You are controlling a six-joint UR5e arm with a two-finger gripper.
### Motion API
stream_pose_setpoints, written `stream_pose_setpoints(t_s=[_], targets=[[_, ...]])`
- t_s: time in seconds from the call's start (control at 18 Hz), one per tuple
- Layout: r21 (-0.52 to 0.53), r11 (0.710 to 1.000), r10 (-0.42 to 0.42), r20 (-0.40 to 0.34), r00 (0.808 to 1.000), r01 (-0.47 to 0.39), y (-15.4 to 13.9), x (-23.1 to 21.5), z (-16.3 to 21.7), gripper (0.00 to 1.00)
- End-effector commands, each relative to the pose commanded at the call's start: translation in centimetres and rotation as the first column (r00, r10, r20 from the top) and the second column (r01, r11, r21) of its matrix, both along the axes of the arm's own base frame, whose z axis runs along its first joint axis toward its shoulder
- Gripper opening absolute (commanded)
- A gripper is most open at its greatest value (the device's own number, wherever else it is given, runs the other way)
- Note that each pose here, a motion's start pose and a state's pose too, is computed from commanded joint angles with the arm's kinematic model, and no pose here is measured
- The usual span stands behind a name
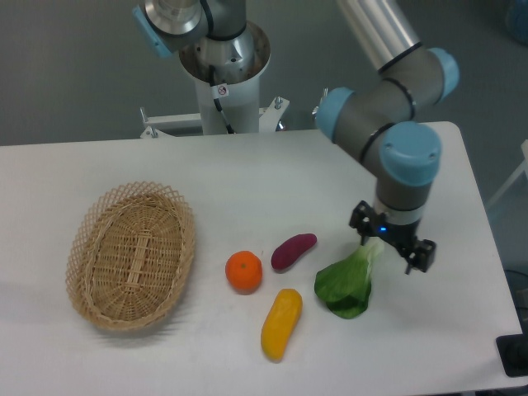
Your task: Place the sweet potato on the table
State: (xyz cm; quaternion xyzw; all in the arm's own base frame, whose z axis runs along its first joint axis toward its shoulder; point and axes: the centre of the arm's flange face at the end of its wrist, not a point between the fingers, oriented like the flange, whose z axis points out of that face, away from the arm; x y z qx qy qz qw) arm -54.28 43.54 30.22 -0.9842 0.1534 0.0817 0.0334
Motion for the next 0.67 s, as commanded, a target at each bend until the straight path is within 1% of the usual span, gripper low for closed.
stream_pose_setpoints(t_s=[0.06,0.17,0.22,0.67], targets=[[0.001,1.000,0.003,-0.003,1.000,-0.003,-0.38,-0.39,0.15,1.00],[-0.005,1.000,-0.027,-0.007,1.000,0.027,-0.91,-0.76,0.23,1.00],[-0.008,1.000,-0.028,-0.006,1.000,0.028,-1.13,-0.82,0.19,1.00],[-0.020,0.999,-0.030,0.002,1.000,0.030,-1.25,-0.29,-0.35,1.00]])
